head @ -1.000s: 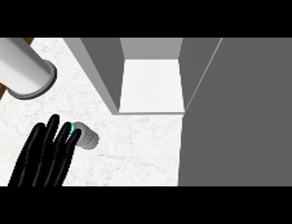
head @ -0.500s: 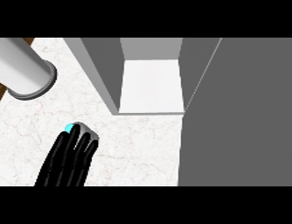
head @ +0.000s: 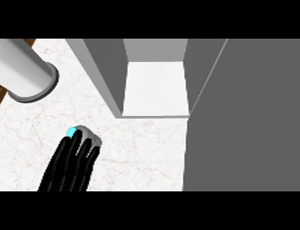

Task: Pick up the bottled water, place it into the cabinet and close the cabinet

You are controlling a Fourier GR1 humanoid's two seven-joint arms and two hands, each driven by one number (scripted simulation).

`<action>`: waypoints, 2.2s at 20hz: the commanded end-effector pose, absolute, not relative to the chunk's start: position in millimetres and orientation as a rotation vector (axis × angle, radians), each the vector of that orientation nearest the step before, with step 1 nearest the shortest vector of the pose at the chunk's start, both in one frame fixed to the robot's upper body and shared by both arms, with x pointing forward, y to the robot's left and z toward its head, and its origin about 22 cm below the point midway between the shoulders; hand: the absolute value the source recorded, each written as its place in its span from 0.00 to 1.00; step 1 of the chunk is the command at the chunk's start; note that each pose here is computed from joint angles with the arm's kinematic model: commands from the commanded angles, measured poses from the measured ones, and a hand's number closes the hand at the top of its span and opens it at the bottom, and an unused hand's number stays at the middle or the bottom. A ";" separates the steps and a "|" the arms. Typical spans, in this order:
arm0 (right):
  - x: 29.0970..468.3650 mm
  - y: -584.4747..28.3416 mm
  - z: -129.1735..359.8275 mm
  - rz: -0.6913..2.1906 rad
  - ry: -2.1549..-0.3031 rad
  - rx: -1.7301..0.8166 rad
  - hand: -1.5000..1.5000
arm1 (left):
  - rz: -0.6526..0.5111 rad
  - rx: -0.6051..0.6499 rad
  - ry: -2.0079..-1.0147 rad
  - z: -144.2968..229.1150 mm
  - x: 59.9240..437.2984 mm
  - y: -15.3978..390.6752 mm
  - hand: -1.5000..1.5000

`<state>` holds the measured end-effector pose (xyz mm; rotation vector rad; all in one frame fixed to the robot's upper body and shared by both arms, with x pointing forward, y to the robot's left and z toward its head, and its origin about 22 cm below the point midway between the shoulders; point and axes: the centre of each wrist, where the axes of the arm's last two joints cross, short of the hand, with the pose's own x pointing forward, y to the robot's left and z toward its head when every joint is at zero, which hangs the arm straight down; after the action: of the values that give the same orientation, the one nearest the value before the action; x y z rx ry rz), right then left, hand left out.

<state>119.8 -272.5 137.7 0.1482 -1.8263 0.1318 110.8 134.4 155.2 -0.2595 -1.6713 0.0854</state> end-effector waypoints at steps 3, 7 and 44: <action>90.5 -268.1 167.5 0.113 -1.891 0.258 0.00 | 0.160 -0.084 -1.796 169.2 101.4 160.2 0.00; 82.8 -270.0 169.9 0.098 -1.878 0.264 0.00 | 0.205 -0.018 -1.773 160.4 105.5 169.8 0.00; 57.2 -293.9 152.1 0.128 -1.891 0.278 0.00 | 0.143 0.186 -1.534 -45.7 195.0 263.1 0.00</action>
<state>77.6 -306.8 116.5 0.1882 -1.8218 0.1492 198.0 262.2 -19.1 0.1936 -1.5636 0.1373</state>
